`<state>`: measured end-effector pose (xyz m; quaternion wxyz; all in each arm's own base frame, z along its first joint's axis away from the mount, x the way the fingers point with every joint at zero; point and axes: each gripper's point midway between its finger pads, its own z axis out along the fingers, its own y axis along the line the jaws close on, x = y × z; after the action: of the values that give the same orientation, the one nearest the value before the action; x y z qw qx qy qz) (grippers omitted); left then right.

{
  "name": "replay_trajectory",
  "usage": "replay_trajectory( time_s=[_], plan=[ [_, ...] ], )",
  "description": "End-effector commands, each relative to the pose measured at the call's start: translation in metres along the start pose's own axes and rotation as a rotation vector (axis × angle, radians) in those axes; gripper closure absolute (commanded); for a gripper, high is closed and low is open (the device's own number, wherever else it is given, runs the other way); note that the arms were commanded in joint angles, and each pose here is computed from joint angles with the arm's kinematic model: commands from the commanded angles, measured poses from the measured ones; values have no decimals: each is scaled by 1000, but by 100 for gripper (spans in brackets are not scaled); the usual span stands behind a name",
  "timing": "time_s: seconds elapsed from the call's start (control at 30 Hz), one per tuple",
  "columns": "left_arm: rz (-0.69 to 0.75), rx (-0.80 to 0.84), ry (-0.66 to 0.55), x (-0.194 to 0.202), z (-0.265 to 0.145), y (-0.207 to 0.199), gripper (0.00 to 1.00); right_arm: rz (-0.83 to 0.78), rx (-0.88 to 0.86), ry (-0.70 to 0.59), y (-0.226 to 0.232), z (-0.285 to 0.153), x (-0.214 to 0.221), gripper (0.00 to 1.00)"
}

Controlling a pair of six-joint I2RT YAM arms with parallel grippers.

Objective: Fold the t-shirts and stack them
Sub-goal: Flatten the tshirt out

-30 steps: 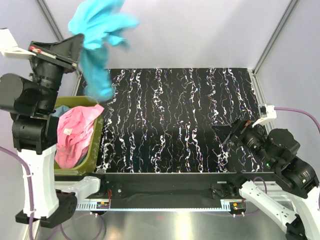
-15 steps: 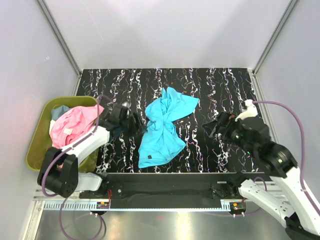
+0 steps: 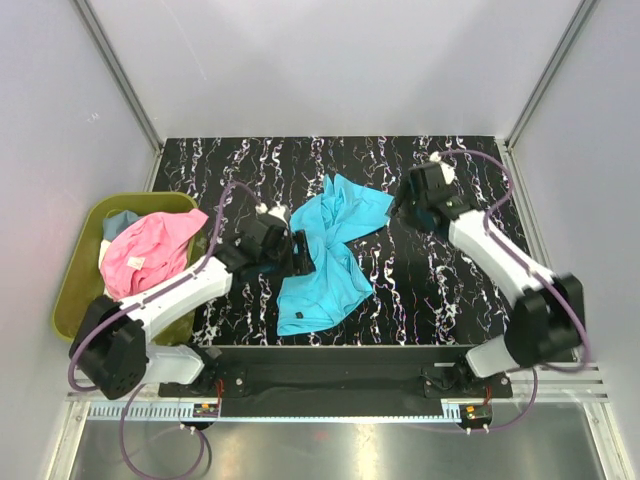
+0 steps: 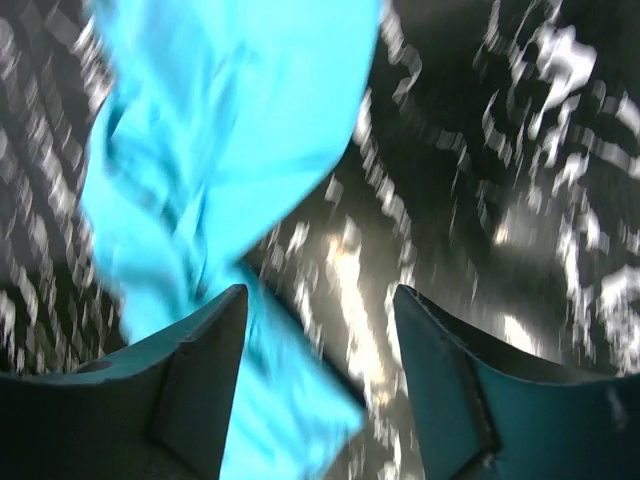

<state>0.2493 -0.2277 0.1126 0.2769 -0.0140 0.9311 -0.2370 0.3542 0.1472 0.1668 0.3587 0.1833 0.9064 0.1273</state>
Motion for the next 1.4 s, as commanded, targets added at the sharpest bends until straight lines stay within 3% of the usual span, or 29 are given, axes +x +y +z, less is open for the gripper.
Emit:
replay_trajectory(
  time_s=[0.0,0.07,0.13,0.2,0.37,0.5,0.6,0.63,0.7,0.73,0.77,0.83,0.93,1.03,1.1,1.13,1.2,1.23,1.3,1.37],
  plan=[
    [11,-68,61,28,12,19,23,44,-100,-88,16,34,-55,34],
    [0,-152,80,40,14,41,24,-1,-90,-64,24,66,-63,37],
    [-2,-185,96,48,13,51,25,-52,-20,52,13,103,-41,41],
    [-16,-228,104,57,8,63,25,-62,30,76,7,129,-36,42],
    [-44,-244,119,72,11,75,25,-32,99,55,-4,170,-45,42],
    [-72,-220,184,91,23,76,32,-46,185,69,-19,203,-40,44],
    [-79,-219,195,93,29,75,44,-41,234,70,-31,214,-36,43],
    [-68,-224,197,93,30,76,62,-36,246,62,-36,217,-38,43],
    [-52,-222,178,81,31,70,79,-41,284,44,-46,221,-37,46],
    [-26,-250,162,74,33,74,99,-34,306,39,-54,222,-40,57],
    [-14,-286,164,69,31,77,100,-26,324,33,-61,223,-43,65],
    [-4,-340,135,46,36,82,100,-3,384,46,-79,219,-43,100],
    [4,-359,-8,-48,40,67,100,21,458,3,-110,193,-52,100],
    [-38,-390,-33,-103,49,78,100,30,486,-105,-112,143,-78,100],
    [-53,-430,-89,-146,35,76,64,67,463,-122,-112,106,-76,100],
    [-39,-486,-115,-155,29,83,46,86,437,-119,-109,95,-72,100],
    [-12,-491,-145,-162,16,79,31,152,369,-86,-107,73,-47,100],
    [20,-453,-185,-168,3,67,30,165,371,-41,-117,70,-22,100],
    [84,-407,-167,-145,3,59,31,220,274,-31,-104,60,-13,100],
    [199,-275,-190,-125,-5,19,36,244,209,2,-101,54,7,100]
  ],
)
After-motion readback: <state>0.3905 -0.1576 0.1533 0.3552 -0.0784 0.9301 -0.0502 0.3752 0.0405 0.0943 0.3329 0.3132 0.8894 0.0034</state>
